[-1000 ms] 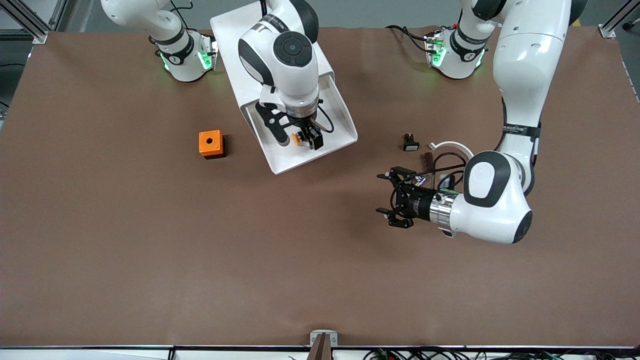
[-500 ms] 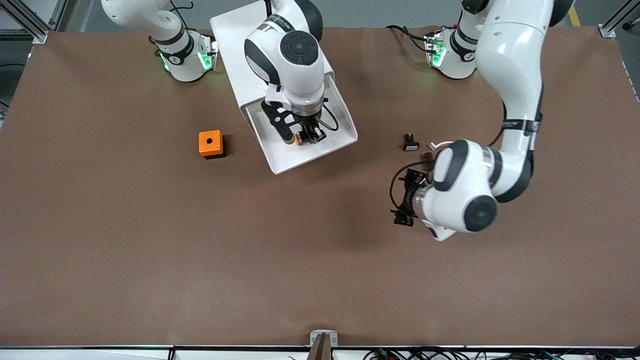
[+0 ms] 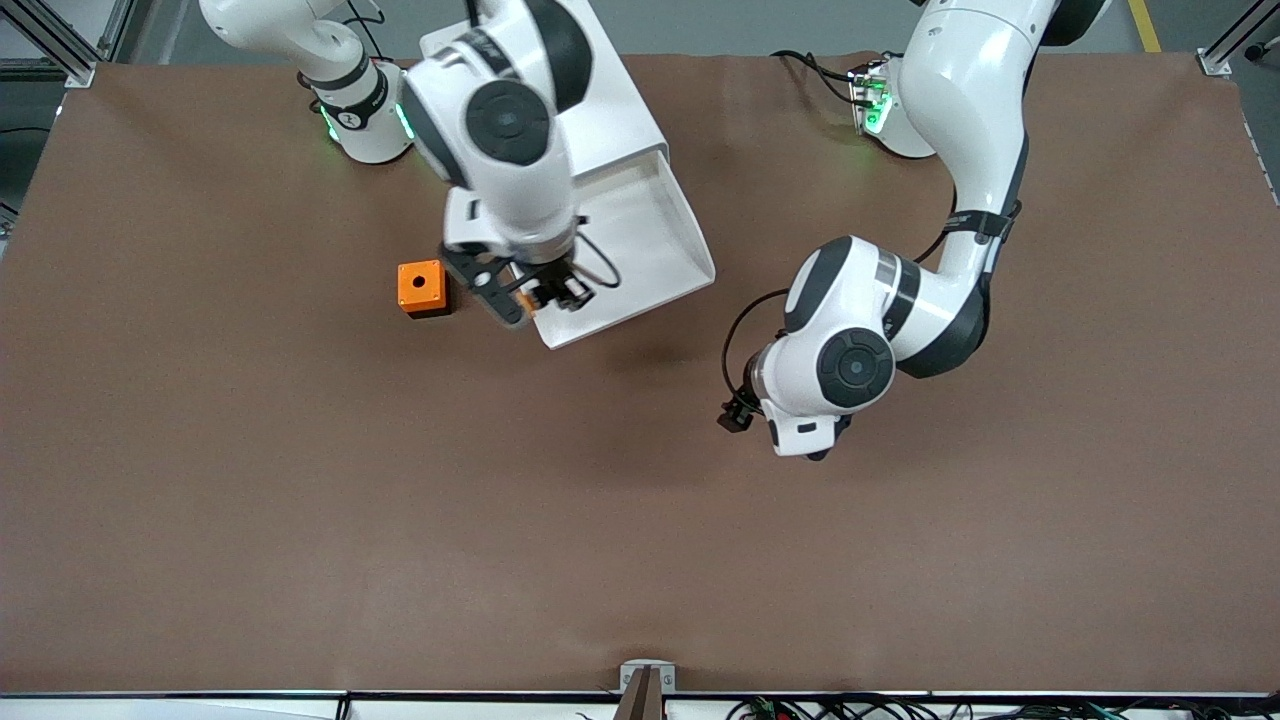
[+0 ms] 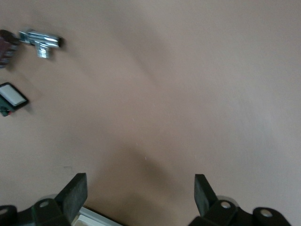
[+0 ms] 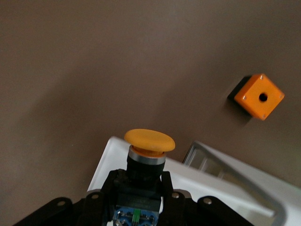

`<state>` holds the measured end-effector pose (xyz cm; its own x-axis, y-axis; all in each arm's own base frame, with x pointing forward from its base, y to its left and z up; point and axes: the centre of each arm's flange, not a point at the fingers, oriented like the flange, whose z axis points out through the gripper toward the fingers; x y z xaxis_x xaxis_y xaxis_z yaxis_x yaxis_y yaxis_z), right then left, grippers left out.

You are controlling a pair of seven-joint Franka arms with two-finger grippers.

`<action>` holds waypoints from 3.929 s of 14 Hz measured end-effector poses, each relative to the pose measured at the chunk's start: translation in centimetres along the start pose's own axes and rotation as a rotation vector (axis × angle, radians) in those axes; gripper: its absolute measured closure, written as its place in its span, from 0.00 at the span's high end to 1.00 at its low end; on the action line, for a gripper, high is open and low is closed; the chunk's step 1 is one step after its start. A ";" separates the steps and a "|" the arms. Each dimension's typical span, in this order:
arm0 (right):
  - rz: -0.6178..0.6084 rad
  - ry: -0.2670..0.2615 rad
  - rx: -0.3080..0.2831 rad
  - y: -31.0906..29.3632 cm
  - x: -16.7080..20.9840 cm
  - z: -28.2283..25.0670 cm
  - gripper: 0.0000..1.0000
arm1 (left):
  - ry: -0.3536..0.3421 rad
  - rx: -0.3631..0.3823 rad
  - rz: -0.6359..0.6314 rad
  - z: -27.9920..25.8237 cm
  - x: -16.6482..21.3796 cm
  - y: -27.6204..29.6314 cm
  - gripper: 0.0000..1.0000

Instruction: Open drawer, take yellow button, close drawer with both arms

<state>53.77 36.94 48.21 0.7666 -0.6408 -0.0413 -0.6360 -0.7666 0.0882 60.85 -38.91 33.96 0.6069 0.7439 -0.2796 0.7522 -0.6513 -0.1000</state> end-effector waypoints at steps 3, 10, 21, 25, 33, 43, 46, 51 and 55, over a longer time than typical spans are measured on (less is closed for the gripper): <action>-0.182 -0.021 -0.005 5.1 11.3 -0.4 0.41 | 0.035 -0.016 0.148 0.7 -6.6 1.0 1.00; -0.527 0.010 0.001 19.1 30.5 10.8 0.41 | 0.038 0.053 0.363 5.4 -22.3 -0.6 1.00; -0.787 0.102 0.028 30.9 39.2 27.9 0.41 | -0.022 0.141 0.221 9.3 -29.9 -4.0 1.00; -0.802 0.110 0.027 30.2 39.8 29.4 0.47 | 0.033 0.118 0.162 7.8 -28.1 -3.6 1.00; -0.753 -0.013 0.037 29.4 40.6 21.1 1.00 | 0.271 0.016 0.198 -6.1 -6.2 -3.3 1.00; -0.602 -0.096 0.013 29.8 31.5 -2.7 1.00 | 0.314 0.023 0.453 -25.5 13.8 -18.4 1.00; -0.601 -0.078 0.014 30.4 30.9 -6.4 1.00 | 0.327 0.049 0.556 -27.3 15.2 -22.1 1.00; -0.593 -0.070 0.015 30.7 31.3 -6.9 1.00 | 0.312 0.056 0.689 -29.2 14.6 -29.4 1.00; -0.591 -0.040 0.024 30.6 31.5 -8.3 1.00 | 0.304 0.074 0.736 -29.7 11.5 -32.6 1.00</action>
<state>59.16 -6.34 57.86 0.9878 -0.1054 -0.1144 -0.1042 -0.9944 0.0167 50.89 -4.68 62.34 0.9923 0.1206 -0.0267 0.1190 -0.9912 -0.0574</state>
